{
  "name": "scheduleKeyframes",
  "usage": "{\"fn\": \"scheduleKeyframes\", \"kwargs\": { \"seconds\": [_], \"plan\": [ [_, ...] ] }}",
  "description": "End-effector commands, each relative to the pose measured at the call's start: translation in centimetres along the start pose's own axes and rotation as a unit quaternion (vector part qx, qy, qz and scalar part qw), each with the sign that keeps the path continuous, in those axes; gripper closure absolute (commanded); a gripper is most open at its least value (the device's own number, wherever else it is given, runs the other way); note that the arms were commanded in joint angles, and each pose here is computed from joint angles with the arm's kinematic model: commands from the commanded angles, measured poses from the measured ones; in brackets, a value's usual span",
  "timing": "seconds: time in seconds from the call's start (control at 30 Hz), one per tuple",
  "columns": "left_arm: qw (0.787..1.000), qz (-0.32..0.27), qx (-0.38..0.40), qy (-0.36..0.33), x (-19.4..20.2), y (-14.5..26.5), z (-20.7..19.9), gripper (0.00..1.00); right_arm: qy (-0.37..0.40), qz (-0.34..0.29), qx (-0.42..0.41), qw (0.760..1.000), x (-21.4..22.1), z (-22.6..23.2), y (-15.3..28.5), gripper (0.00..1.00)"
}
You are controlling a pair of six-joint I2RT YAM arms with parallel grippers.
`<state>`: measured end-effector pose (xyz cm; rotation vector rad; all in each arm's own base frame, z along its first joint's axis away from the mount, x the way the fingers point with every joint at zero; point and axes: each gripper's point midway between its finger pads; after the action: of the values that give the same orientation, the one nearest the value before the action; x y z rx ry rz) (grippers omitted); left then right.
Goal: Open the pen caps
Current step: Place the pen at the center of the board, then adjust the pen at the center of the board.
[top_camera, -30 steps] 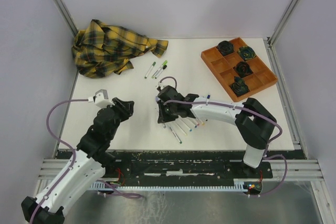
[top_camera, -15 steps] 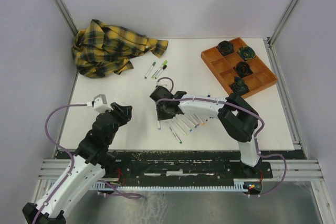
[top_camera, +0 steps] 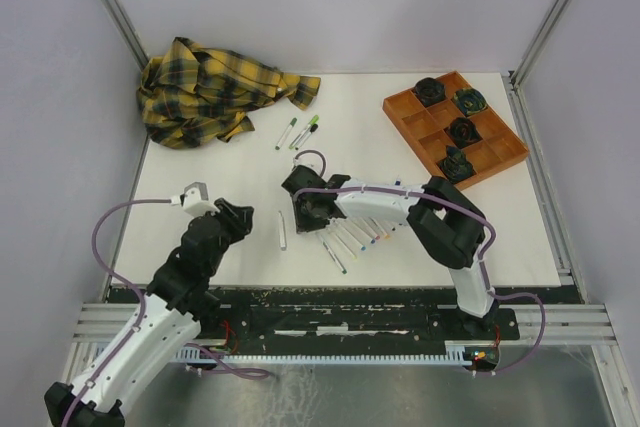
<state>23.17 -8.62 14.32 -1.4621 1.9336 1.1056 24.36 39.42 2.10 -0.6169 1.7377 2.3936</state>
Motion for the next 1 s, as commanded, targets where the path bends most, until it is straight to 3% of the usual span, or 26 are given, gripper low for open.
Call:
{"fn": "scheduleKeyframes", "kwargs": {
  "seconds": [0.0,0.07,0.13,0.2,0.33,0.4,0.6,0.97],
  "plan": [
    [0.999,0.042,-0.024,-0.011,2.3,-1.3,0.8,0.67,0.031,-0.04,-0.098,0.994,-2.8,4.2,4.1,0.66],
    [0.995,0.08,-0.056,-0.021,4.0,-1.8,1.8,0.88,0.055,-0.051,-0.129,0.989,-3.5,5.1,5.9,0.67],
    [0.99,0.12,-0.073,-0.033,5.7,-2.3,2.3,0.97,0.092,-0.068,-0.154,0.981,-4.3,5.5,7.9,0.68],
    [0.984,0.153,-0.081,-0.043,7.2,-2.7,2.6,0.97,0.152,-0.089,-0.183,0.967,-5.3,5.7,10.3,0.7],
    [0.98,0.184,-0.061,-0.043,8.8,-3.2,2.1,0.97,0.334,-0.128,-0.258,0.897,-6.0,4.5,16.2,0.73],
    [0.98,0.191,-0.046,-0.038,9.2,-3.2,1.6,0.97,0.379,-0.141,-0.28,0.87,-6.3,2.7,19.0,0.72],
    [0.976,0.213,-0.016,-0.033,10.3,-3.7,0.4,0.97,0.334,-0.174,-0.316,0.871,-8.7,-2.8,23.0,0.66],
    [0.967,0.24,-0.059,-0.068,11.7,-5.2,1.7,0.97,0.291,-0.211,-0.363,0.86,-9.6,-5.3,26.8,0.59]
  ]
}}
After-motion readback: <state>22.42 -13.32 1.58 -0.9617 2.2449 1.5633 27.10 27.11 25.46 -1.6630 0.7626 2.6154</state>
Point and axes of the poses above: each gripper's point midway between its finger pads, its own y axis back along the fingers, its own z axis along the line the jaws close on, x = y × z, and after that the axes turned 1 degree about y, right-handed
